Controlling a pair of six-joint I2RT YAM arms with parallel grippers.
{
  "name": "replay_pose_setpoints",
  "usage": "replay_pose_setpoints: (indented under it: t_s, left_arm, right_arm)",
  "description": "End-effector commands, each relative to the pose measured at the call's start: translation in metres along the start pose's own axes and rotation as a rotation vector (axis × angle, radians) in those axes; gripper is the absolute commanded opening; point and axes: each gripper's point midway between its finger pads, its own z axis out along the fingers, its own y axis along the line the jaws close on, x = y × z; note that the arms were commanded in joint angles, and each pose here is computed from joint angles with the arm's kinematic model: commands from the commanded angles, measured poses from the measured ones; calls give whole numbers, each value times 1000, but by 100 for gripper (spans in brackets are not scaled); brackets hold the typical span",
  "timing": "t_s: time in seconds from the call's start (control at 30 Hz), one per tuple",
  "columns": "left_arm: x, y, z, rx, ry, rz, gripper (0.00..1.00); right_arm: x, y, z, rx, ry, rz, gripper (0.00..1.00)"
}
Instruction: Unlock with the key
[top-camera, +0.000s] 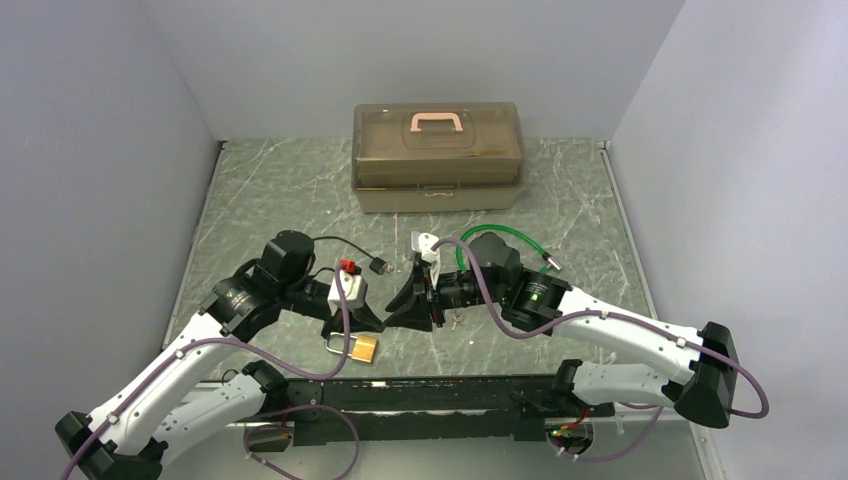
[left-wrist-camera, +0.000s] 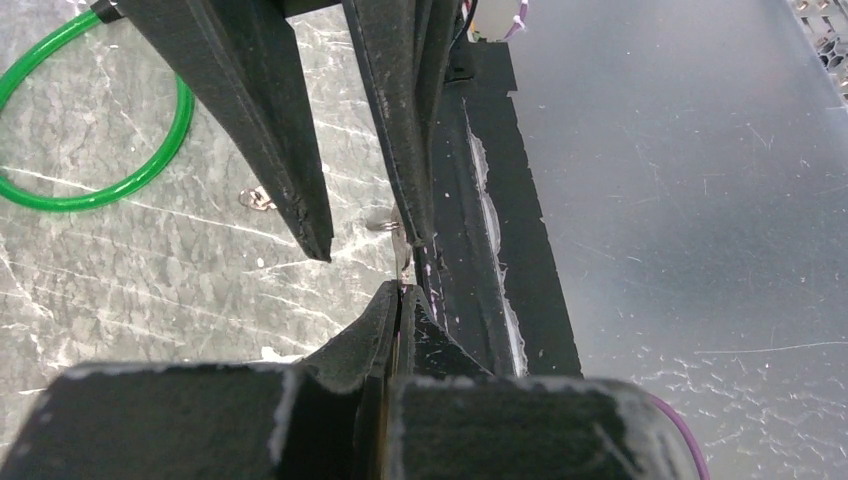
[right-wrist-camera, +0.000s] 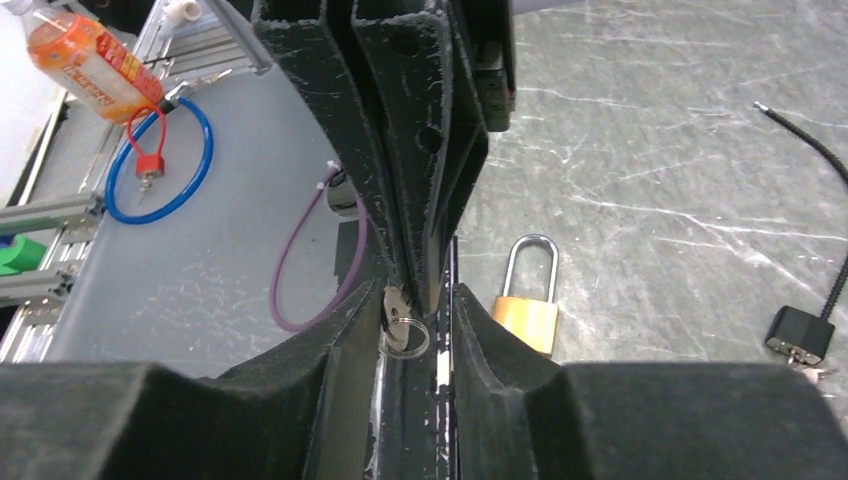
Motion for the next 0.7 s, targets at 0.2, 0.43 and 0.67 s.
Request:
replay_pose_setpoints:
  t_s: [0.2, 0.43, 0.67]
  left_arm:
    - [-32, -2, -8, -1, -48, 84, 0]
    - [-32, -8, -10, 22, -51, 81, 50]
    - [-10, -10, -9, 15, -5, 66, 53]
  right_arm:
    - [2, 9, 1, -82, 88, -58, 0]
    - [-5, 5, -2, -38, 30, -76, 0]
    - [-12, 9, -12, -23, -23, -95, 0]
